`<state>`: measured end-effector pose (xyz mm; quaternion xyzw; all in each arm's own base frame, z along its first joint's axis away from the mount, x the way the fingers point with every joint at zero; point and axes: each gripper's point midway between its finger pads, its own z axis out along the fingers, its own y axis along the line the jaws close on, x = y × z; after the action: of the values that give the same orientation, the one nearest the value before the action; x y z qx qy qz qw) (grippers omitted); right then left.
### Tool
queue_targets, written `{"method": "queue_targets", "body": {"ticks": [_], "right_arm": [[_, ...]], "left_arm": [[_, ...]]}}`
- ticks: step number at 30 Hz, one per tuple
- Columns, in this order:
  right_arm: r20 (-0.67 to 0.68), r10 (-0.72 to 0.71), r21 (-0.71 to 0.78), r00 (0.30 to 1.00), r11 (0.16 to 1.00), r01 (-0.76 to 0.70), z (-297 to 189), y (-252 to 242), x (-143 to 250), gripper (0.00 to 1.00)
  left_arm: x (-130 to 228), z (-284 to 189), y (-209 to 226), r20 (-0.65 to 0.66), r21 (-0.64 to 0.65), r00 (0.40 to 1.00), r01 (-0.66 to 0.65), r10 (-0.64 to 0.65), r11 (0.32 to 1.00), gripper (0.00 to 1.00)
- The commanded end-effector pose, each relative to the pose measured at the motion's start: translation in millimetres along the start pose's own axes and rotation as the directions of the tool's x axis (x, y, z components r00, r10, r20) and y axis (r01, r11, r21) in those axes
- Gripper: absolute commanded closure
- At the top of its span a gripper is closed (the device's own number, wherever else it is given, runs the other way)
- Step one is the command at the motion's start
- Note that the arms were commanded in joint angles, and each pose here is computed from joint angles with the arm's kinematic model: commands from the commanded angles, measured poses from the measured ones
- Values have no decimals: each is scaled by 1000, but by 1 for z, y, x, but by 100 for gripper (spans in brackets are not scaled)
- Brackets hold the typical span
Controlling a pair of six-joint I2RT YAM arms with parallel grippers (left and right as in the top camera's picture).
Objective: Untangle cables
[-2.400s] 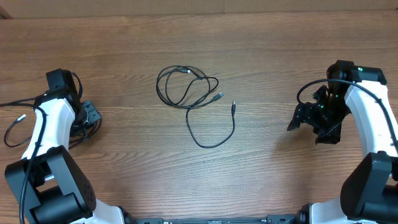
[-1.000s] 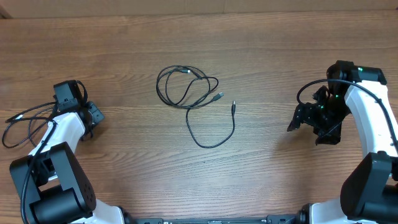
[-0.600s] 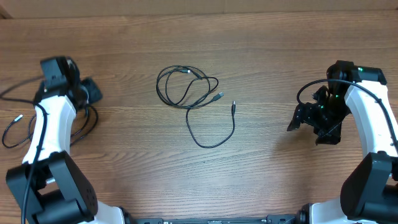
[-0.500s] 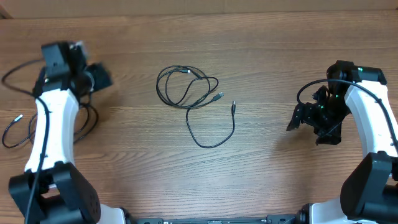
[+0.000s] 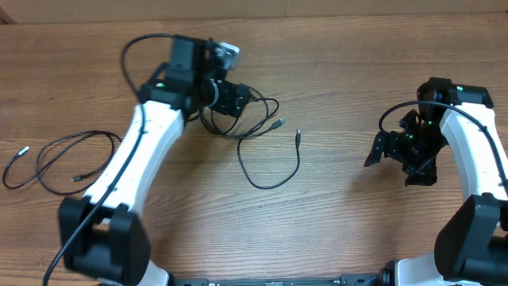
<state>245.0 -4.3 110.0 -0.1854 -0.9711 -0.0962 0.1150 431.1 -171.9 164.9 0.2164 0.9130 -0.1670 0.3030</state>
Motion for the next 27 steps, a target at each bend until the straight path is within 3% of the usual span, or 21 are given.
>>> {"method": "queue_targets", "body": {"ticks": [1, 5, 8, 9, 12, 14, 21, 27], "right_arm": [[26, -4, -16, 1000, 1000, 4, -7, 3, -2, 1], [27, -4, -16, 1000, 1000, 4, -7, 3, -2, 1], [27, -4, -16, 1000, 1000, 4, -7, 3, -2, 1], [27, -4, -15, 1000, 1000, 4, -7, 3, -2, 1], [27, -4, -16, 1000, 1000, 4, -7, 3, -2, 1], [27, -4, -16, 1000, 1000, 4, -7, 3, -2, 1], [28, -4, -16, 1000, 1000, 5, -7, 3, -2, 1], [27, -4, -16, 1000, 1000, 4, -7, 3, -2, 1]], "left_arm": [[16, 37, 0, -70, -3, 997, -30, 29, 1000, 11], [37, 68, -2, -139, 15, 990, -12, 14, 1000, 14], [54, 86, -5, -196, 32, 980, 24, -17, 999, 27], [59, 91, -10, -212, 52, 977, 31, -20, 998, 44], [59, 92, -15, -211, 68, 977, 32, -17, 997, 78], [48, 85, -17, -188, 66, 982, 47, -34, 997, 96], [-68, -13, -53, 94, 192, 996, -9, -9, 981, 96], [-154, -145, -88, 400, 236, 916, -106, 3, 966, 96]]}}
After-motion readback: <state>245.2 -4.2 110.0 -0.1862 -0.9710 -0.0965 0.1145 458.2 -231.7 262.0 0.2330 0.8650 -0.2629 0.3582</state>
